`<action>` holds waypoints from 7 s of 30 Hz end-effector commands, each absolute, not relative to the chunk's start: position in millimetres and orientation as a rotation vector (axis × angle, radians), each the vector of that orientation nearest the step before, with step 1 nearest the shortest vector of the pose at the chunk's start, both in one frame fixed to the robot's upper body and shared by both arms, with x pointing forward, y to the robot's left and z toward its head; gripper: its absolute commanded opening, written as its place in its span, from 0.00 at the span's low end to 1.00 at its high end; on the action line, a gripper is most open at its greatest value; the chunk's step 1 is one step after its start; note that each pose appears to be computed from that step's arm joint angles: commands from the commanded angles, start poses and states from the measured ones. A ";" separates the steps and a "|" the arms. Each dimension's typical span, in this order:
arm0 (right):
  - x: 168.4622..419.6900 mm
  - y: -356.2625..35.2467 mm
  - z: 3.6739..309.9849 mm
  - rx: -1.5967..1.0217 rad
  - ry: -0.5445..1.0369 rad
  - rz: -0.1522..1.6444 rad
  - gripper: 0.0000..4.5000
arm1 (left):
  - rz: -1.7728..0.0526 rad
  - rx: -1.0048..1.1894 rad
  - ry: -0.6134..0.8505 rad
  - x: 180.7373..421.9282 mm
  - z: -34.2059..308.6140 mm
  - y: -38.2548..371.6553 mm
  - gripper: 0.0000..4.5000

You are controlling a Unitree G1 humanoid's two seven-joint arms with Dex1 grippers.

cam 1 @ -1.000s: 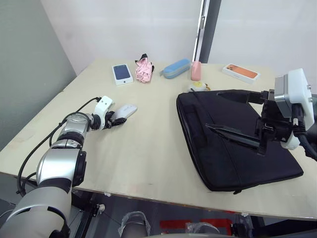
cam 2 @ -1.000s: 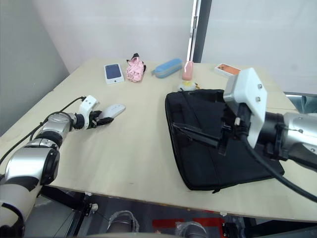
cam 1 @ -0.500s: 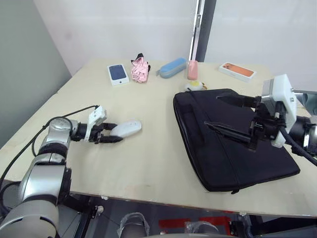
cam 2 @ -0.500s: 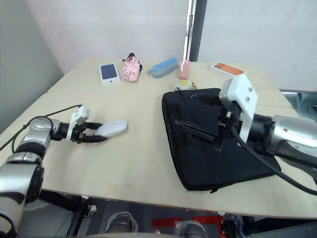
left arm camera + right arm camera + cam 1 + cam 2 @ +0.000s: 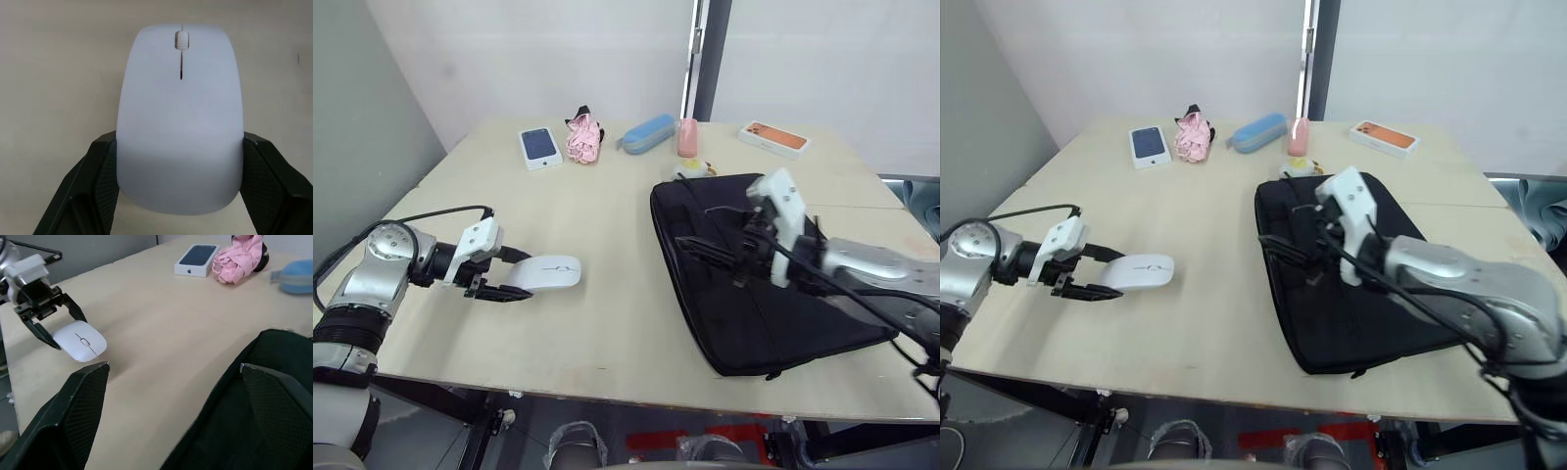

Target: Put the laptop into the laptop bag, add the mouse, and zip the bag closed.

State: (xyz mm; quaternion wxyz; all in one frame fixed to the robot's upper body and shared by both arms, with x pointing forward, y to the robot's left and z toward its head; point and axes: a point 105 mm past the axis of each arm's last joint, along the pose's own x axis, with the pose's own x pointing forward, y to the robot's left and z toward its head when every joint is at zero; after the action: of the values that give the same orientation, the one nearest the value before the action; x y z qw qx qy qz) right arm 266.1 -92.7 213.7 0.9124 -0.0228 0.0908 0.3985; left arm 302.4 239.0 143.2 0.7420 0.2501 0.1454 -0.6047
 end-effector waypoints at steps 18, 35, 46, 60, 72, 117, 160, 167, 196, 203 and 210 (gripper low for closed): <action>327.4 -68.2 142.5 -0.344 0.357 0.559 1.00 | -1.346 0.581 0.314 295.6 167.4 249.7 0.62; 340.5 -89.7 119.1 -0.549 0.361 0.464 0.16 | -1.325 0.570 0.261 298.6 172.5 251.5 0.62; 332.9 -74.3 143.4 -0.427 0.320 0.539 0.01 | -1.351 0.539 0.239 305.6 168.0 239.5 0.62; 325.5 -86.8 238.0 -0.172 0.171 0.670 0.01 | -1.447 0.495 0.130 333.5 162.5 175.0 0.62; 326.3 -92.2 243.6 -0.180 0.156 0.669 0.01 | -1.389 0.503 0.052 376.7 141.0 90.8 0.62; 327.9 -99.1 236.9 -0.165 0.153 0.599 0.00 | -1.486 0.015 -0.186 359.3 162.7 10.8 0.99; 249.5 -64.2 189.2 -0.434 0.171 1.290 0.00 | -1.444 0.256 0.318 306.2 188.2 201.9 0.99; 247.4 -76.0 185.5 -0.381 0.233 1.333 0.19 | -1.419 0.327 0.319 308.2 192.0 211.0 1.00; 132.2 -206.9 192.8 -0.214 0.288 0.740 0.94 | -1.329 0.520 0.156 363.2 150.8 201.0 1.00; 109.0 -198.4 189.9 -0.118 0.334 0.736 0.94 | -1.294 0.576 0.160 390.5 137.2 148.9 1.00; 94.0 -206.0 189.1 -0.106 0.345 0.632 0.94 | -1.298 0.597 0.160 399.0 130.3 112.2 1.00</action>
State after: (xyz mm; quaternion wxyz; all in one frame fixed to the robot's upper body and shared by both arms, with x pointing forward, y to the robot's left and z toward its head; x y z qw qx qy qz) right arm 93.6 -209.1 182.2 0.9325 -0.0336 0.1880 0.3066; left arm 395.1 115.5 122.3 0.7514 0.2651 0.0810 -0.5987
